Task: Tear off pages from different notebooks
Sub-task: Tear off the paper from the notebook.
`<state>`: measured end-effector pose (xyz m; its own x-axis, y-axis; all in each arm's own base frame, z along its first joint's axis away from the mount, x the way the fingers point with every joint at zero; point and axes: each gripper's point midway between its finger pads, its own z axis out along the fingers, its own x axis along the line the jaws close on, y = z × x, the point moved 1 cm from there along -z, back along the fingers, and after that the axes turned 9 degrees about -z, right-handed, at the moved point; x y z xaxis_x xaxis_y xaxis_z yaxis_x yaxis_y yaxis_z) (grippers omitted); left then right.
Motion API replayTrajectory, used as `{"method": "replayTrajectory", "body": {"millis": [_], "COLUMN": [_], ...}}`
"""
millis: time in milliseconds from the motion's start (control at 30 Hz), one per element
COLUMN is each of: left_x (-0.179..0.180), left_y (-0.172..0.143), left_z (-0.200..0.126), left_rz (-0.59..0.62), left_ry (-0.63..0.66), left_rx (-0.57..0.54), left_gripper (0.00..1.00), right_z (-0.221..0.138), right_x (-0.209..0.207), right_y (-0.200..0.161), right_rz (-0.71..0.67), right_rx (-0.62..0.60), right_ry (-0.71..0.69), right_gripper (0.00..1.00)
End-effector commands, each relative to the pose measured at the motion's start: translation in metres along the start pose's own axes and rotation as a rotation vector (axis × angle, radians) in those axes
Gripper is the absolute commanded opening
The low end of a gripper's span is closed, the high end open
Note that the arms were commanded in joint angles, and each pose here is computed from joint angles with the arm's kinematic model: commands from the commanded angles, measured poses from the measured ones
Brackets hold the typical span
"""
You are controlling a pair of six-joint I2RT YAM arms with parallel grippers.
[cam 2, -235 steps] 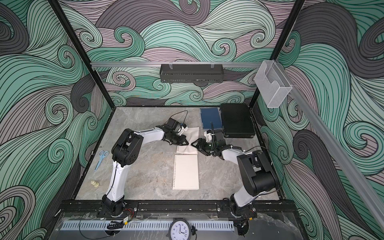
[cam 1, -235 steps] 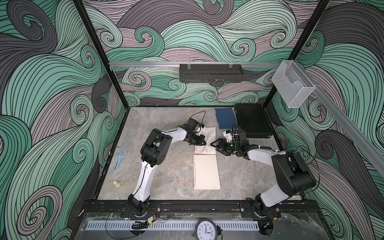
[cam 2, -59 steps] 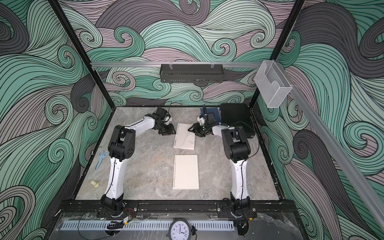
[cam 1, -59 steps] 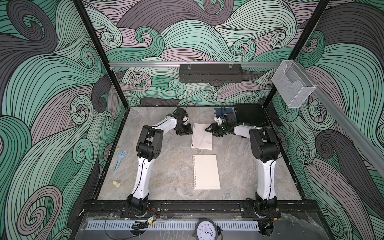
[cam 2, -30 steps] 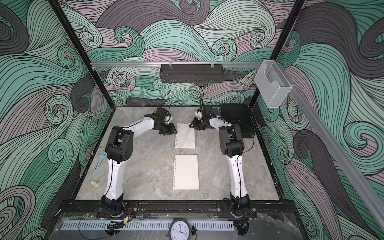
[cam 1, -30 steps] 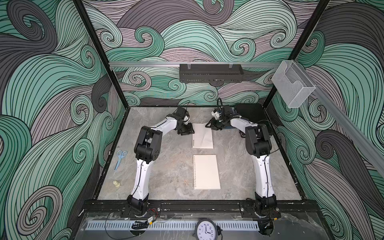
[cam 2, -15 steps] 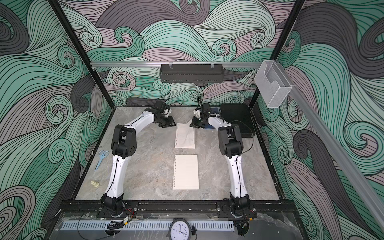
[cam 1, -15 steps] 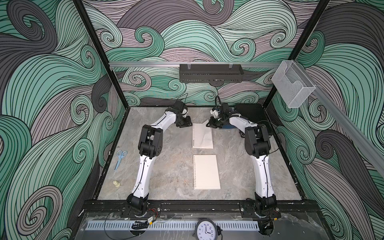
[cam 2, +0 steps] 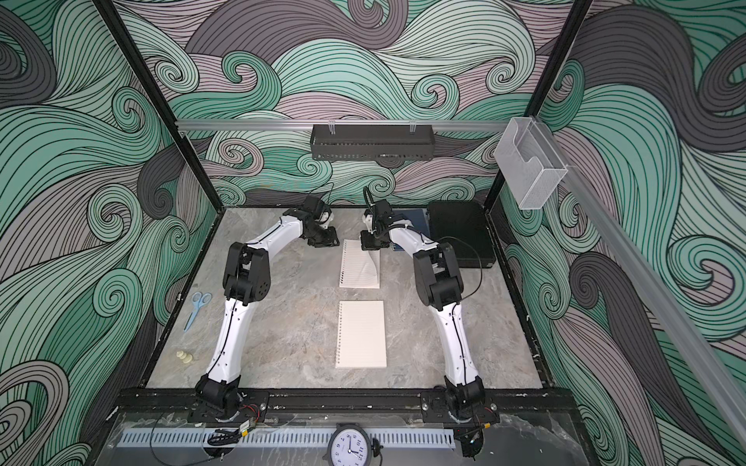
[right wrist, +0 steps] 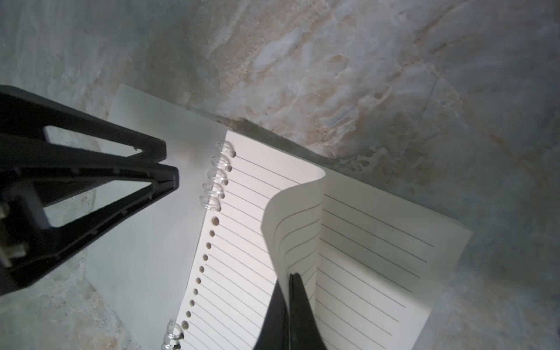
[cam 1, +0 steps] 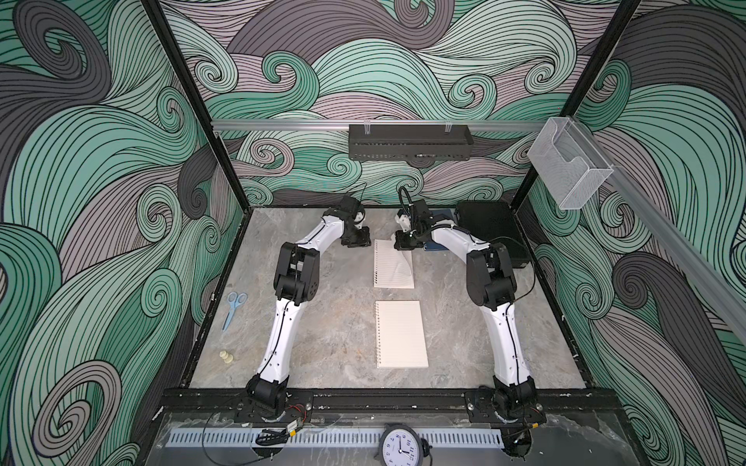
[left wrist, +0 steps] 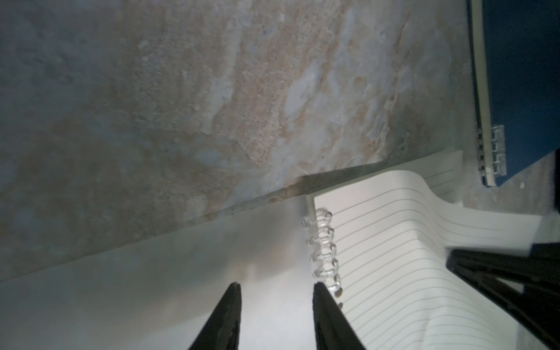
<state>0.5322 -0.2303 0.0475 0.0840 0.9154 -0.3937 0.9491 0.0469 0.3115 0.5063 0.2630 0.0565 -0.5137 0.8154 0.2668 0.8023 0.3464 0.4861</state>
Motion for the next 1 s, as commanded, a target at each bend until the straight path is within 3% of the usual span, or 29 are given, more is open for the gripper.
{"method": "replayTrajectory", "body": {"millis": [0,300,400,700,867,967], "left_x": [0.008,0.015,0.017,0.017,0.019,0.020], "left_y": [-0.001,-0.007,-0.012,-0.021,-0.026,-0.030], "left_z": [0.006,0.013,0.014,0.016,0.017,0.017], "left_rz": [0.016,0.009,0.005,-0.012,-0.019,-0.024], "left_ry": [0.027,0.053,0.053,0.043,0.041,0.041], "left_rx": [0.016,0.042,0.053,0.073,0.083,0.089], "left_gripper": [0.38,0.35,0.35,0.34,0.33,0.32], "right_z": [-0.014,-0.015,-0.014,-0.007,-0.006,-0.004], "right_x": [0.004,0.009,0.004,-0.011,-0.017,-0.018], "right_y": [0.007,0.014,0.016,0.019,0.017,0.014], "right_rz": [-0.093,-0.149,-0.148,-0.126,-0.123,-0.124], "right_rx": [0.001,0.007,0.009,0.022,0.029,0.038], "right_ry": [-0.096,-0.174,-0.193,-0.186,-0.187,-0.186], "right_gripper": [0.00,0.00,0.10,0.22,0.15,0.04]}}
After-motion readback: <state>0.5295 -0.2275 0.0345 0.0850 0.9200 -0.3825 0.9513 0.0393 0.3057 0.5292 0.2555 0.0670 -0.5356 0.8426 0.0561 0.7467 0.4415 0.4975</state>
